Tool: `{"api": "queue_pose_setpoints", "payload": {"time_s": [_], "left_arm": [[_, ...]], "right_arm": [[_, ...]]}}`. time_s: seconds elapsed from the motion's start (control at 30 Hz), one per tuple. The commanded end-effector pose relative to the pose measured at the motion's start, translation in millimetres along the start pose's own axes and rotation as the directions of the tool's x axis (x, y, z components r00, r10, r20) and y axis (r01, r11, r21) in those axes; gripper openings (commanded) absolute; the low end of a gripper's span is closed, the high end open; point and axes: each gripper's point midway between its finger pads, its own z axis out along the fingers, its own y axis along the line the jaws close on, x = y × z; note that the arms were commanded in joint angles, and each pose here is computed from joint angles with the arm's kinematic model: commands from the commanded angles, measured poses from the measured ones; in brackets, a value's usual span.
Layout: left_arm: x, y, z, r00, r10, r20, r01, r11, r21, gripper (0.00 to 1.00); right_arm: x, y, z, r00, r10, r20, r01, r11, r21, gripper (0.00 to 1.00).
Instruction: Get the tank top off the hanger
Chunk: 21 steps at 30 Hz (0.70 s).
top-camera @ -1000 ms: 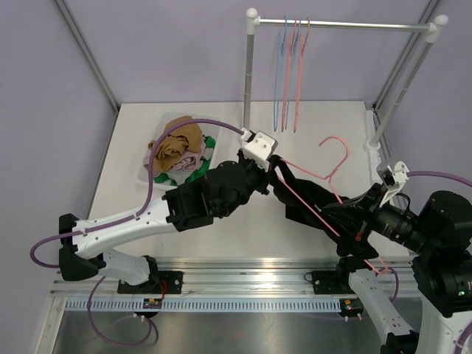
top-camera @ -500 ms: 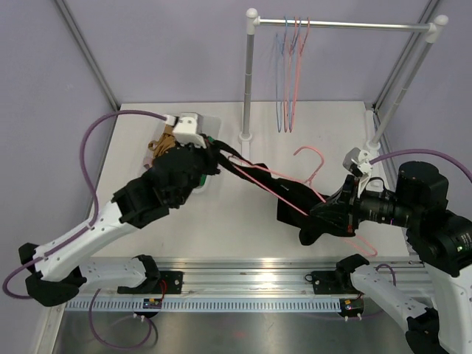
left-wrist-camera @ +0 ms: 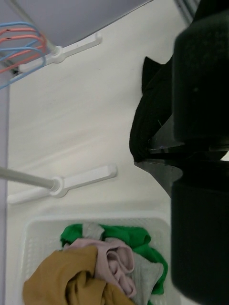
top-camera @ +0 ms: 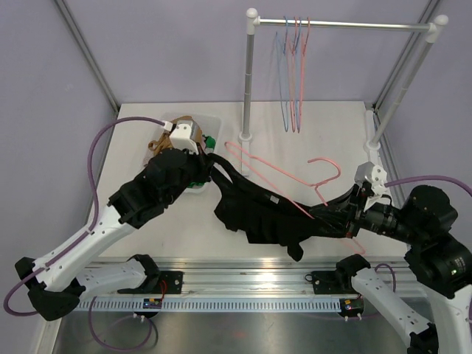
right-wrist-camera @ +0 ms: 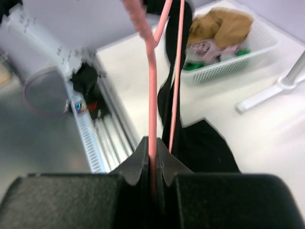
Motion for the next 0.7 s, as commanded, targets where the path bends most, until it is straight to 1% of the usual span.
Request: {"api": "queue_pose_setpoints", "payload": {"time_s": [0.0,0.03,0.07,0.1,0.13,0.17,0.2,0.23,0.27,0.3,0.33,0.37,0.4,0.43,0.47,0.5,0.53,0.57,0.63,0.67], "left_arm": [[4,-40,-5,0.997,-0.071,0.001,0.069,0.968,0.24,0.0],[24,-40,-2,0.997,-0.067,-0.029,0.073,0.961,0.265,0.0],[31,-45,-1,0.997,-0.062,-0.041,0.072,0.953,0.294,0.0],[36,-54,-1,0.997,-0.063,-0.048,0.075,0.938,0.34,0.0],[50,-55,2,0.996,-0.042,-0.075,0.066,0.935,0.349,0.0],[61,-59,4,0.995,-0.025,-0.095,0.058,0.932,0.358,0.0],[71,-71,2,0.994,-0.001,-0.109,0.044,0.92,0.391,0.0],[80,-76,1,0.992,0.029,-0.119,0.022,0.914,0.405,0.0],[91,-80,1,0.989,0.053,-0.135,0.007,0.912,0.409,0.0],[108,-88,2,0.983,0.092,-0.158,-0.021,0.915,0.403,0.0],[115,-91,2,0.979,0.118,-0.166,-0.041,0.914,0.404,0.0],[121,-93,3,0.975,0.13,-0.178,-0.05,0.917,0.396,0.0],[132,-88,7,0.968,0.15,-0.204,-0.071,0.935,0.349,0.0],[134,-86,9,0.965,0.14,-0.22,-0.063,0.944,0.323,0.0],[135,-82,10,0.963,0.139,-0.23,-0.066,0.952,0.297,0.0],[132,-74,11,0.961,0.146,-0.236,-0.085,0.965,0.248,0.03],[129,-70,11,0.962,0.14,-0.235,-0.087,0.971,0.221,0.03],[127,-61,11,0.961,0.148,-0.234,-0.108,0.978,0.177,0.04],[113,-59,9,0.966,0.156,-0.208,-0.123,0.979,0.162,0.07],[109,-58,8,0.966,0.159,-0.206,-0.129,0.98,0.15,0.11]], "right_arm": [[-53,-16,-9,0.942,-0.06,0.33,0.013,0.99,0.142,0.0],[-64,-23,-12,0.889,-0.124,0.441,0.043,0.981,0.19,0.0],[-70,-26,-13,0.858,-0.098,0.505,0.002,0.982,0.188,0.0],[-76,-31,-14,0.824,-0.111,0.555,-0.006,0.979,0.204,0.0],[-91,-39,-19,0.752,-0.156,0.64,-0.001,0.971,0.238,0.0],[-97,-42,-20,0.722,-0.147,0.676,-0.022,0.972,0.235,0.0],[-112,-41,-28,0.658,-0.182,0.73,-0.009,0.968,0.249,0.0],[-116,-56,-32,0.622,-0.187,0.76,-0.065,0.955,0.289,0.0],[-121,-68,-32,0.599,-0.189,0.778,-0.107,0.944,0.312,0.0],[-126,-76,-37,0.567,-0.188,0.802,-0.152,0.933,0.326,0.0],[-136,-86,-49,0.515,-0.213,0.83,-0.204,0.91,0.361,0.0],[-137,-97,-43,0.539,-0.24,0.807,-0.207,0.891,0.403,0.0],[-120,-117,-31,0.638,-0.212,0.741,-0.252,0.851,0.46,0.0],[-139,-115,-48,0.647,-0.236,0.725,-0.27,0.818,0.507,0.0],[-132,-131,-39,0.72,-0.214,0.66,-0.282,0.78,0.559,0.0],[-100,-144,-30,0.828,-0.133,0.545,-0.291,0.729,0.62,0.0],[-112,-141,-42,0.83,-0.143,0.539,-0.293,0.71,0.64,0.0],[-105,-145,-39,0.851,-0.125,0.511,-0.292,0.696,0.656,0.0],[-92,-151,-46,0.852,-0.109,0.511,-0.326,0.654,0.682,0.0],[-88,-154,-48,0.853,-0.096,0.512,-0.344,0.634,0.692,0.0]]}}
